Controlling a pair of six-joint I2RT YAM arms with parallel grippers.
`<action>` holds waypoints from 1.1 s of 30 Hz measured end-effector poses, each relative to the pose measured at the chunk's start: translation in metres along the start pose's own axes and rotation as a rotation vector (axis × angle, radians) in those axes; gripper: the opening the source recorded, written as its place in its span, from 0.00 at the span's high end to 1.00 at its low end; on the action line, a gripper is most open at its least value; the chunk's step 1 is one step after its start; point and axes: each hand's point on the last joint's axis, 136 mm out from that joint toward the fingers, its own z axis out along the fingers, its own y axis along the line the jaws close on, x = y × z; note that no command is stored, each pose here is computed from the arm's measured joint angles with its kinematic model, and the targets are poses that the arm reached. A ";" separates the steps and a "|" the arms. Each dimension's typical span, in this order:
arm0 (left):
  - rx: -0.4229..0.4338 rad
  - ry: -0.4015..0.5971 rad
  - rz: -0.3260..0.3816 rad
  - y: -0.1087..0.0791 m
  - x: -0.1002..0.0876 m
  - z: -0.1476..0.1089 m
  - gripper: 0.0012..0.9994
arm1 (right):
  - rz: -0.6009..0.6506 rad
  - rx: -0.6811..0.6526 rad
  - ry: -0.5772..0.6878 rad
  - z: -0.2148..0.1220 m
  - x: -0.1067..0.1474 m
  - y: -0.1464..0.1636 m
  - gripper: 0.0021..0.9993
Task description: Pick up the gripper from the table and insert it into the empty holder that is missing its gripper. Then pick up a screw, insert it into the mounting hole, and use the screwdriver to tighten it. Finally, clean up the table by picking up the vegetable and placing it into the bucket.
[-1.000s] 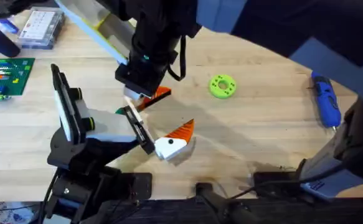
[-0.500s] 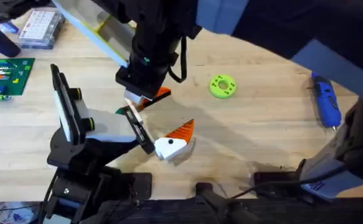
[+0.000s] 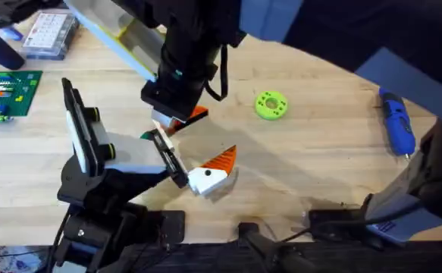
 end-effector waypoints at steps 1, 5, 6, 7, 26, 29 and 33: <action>0.000 0.000 0.000 0.000 0.000 0.000 0.01 | 0.000 0.000 -0.001 0.000 0.000 0.000 0.99; -0.003 0.000 0.001 0.001 0.000 0.000 0.01 | -0.001 0.002 -0.006 0.000 -0.001 0.000 0.99; -0.003 0.000 0.002 0.001 0.000 0.000 0.01 | -0.002 0.004 -0.007 0.000 -0.002 -0.001 0.99; -0.003 0.000 0.003 0.001 0.000 0.000 0.01 | -0.003 0.008 -0.008 0.000 -0.002 -0.001 0.99; -0.007 -0.001 0.004 0.001 0.000 0.000 0.01 | -0.013 0.037 -0.012 0.001 -0.004 -0.003 0.98; -0.008 -0.001 0.003 0.001 0.000 0.000 0.01 | -0.014 0.037 -0.013 0.001 -0.004 -0.002 0.92; -0.011 -0.001 0.002 0.002 0.000 0.000 0.01 | -0.016 0.034 -0.014 0.001 -0.005 -0.001 0.84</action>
